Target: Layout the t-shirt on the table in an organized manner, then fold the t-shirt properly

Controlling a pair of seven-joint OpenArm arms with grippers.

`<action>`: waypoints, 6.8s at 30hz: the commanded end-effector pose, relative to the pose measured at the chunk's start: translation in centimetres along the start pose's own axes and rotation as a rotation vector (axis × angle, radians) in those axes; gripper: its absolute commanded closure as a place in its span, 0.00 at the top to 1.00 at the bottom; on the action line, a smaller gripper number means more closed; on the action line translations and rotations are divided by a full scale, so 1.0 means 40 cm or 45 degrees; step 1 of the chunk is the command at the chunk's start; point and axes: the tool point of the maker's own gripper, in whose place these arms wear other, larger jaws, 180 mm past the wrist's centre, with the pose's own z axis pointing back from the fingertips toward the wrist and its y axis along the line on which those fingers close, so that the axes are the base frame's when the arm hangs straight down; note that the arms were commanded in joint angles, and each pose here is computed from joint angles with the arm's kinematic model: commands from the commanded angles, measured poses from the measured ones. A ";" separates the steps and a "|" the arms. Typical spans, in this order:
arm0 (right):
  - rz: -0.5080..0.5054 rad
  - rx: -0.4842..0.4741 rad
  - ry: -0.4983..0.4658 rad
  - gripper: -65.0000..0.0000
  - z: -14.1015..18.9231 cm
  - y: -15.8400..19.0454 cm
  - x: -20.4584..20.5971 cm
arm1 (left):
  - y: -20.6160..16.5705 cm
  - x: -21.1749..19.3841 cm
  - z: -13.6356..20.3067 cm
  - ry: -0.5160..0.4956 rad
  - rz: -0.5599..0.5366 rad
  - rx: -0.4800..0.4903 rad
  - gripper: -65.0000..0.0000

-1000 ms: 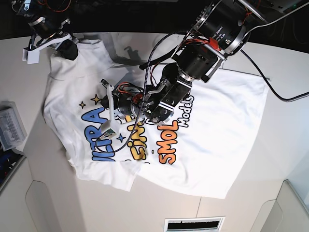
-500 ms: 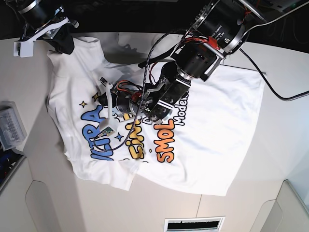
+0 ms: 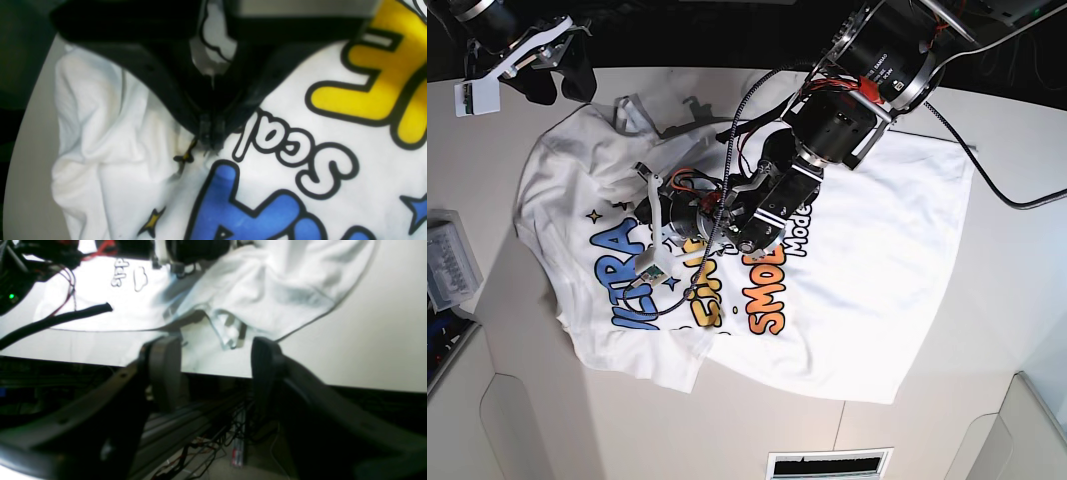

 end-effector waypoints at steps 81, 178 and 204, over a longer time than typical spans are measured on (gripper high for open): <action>-0.059 0.133 0.226 0.00 -0.117 0.049 -0.156 | 0.038 0.018 0.009 0.005 -0.087 0.080 0.00; -0.420 0.459 -0.005 0.00 -0.214 -0.115 0.059 | 0.082 0.221 0.262 -0.450 -0.213 0.180 0.00; 0.234 -0.095 0.148 0.00 -0.358 -0.179 0.112 | 0.471 -0.368 0.696 -0.123 0.271 0.852 0.00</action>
